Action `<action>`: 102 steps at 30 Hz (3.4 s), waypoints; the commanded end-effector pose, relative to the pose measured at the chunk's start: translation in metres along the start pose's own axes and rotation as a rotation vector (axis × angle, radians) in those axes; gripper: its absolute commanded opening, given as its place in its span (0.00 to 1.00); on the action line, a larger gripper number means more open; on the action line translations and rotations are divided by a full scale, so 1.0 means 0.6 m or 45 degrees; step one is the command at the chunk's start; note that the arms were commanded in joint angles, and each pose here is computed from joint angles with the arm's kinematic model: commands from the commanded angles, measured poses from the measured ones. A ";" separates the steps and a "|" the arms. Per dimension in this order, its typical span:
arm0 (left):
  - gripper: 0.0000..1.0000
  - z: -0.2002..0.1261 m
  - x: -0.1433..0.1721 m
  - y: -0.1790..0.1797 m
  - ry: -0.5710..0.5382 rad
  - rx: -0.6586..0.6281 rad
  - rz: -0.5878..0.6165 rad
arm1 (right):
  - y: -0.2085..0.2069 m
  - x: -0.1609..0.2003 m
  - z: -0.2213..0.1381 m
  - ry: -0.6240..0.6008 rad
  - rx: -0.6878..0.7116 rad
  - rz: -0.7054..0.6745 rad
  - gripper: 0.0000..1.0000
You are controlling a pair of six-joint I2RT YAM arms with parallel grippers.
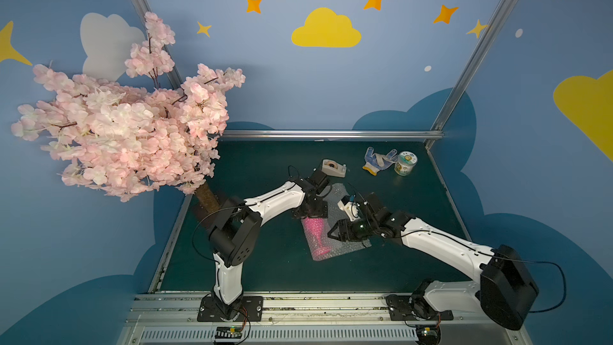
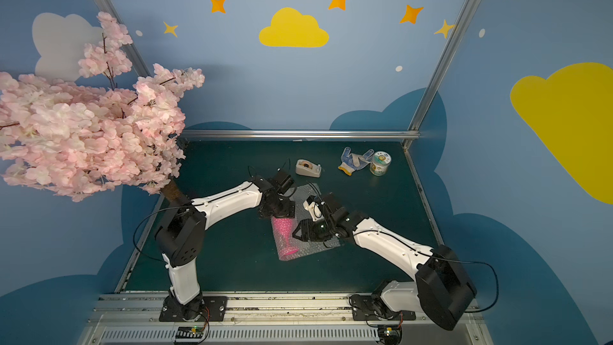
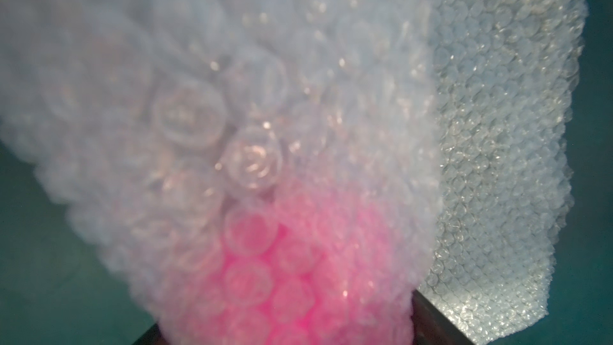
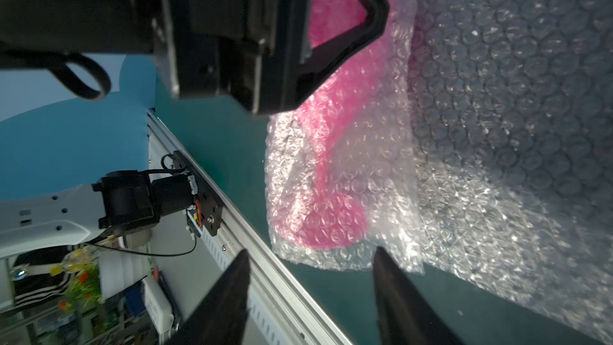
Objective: Wrap wine glasses in bubble wrap
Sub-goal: Wrap the wine glass in bubble wrap.
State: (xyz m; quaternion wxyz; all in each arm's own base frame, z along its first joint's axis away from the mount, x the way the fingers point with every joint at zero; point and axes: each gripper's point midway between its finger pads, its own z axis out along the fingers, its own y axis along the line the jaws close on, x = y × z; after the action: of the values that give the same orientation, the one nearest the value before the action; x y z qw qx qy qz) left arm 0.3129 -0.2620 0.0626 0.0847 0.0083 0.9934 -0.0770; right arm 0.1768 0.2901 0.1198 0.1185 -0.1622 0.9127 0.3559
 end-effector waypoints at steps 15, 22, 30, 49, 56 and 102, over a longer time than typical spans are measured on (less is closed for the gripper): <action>0.91 -0.003 0.019 -0.006 0.185 -0.028 -0.044 | 0.031 0.005 0.078 -0.222 0.471 -0.455 0.82; 0.93 -0.014 0.008 -0.010 0.176 -0.017 -0.075 | 0.009 0.036 0.116 -0.068 0.534 -0.420 0.75; 1.00 -0.081 -0.036 -0.023 0.124 0.193 -0.150 | -0.009 0.046 0.110 -0.065 0.506 -0.336 0.68; 1.00 -0.090 -0.023 -0.065 -0.097 0.584 0.146 | -0.030 0.021 0.062 -0.224 0.094 -0.172 0.66; 1.00 -0.048 -0.023 -0.088 -0.119 0.531 0.189 | -0.033 0.021 0.061 -0.153 -0.041 -0.185 0.65; 0.93 0.034 -0.023 -0.039 0.045 -0.174 0.191 | -0.275 -0.075 -0.046 -0.123 0.210 0.454 0.61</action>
State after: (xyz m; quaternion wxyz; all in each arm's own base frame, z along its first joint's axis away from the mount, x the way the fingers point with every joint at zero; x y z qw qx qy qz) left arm 0.3332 -0.2998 0.0527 0.0893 0.0821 0.9920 -0.0339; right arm 0.2669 0.1480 0.0426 0.1177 0.0857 0.9527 0.2667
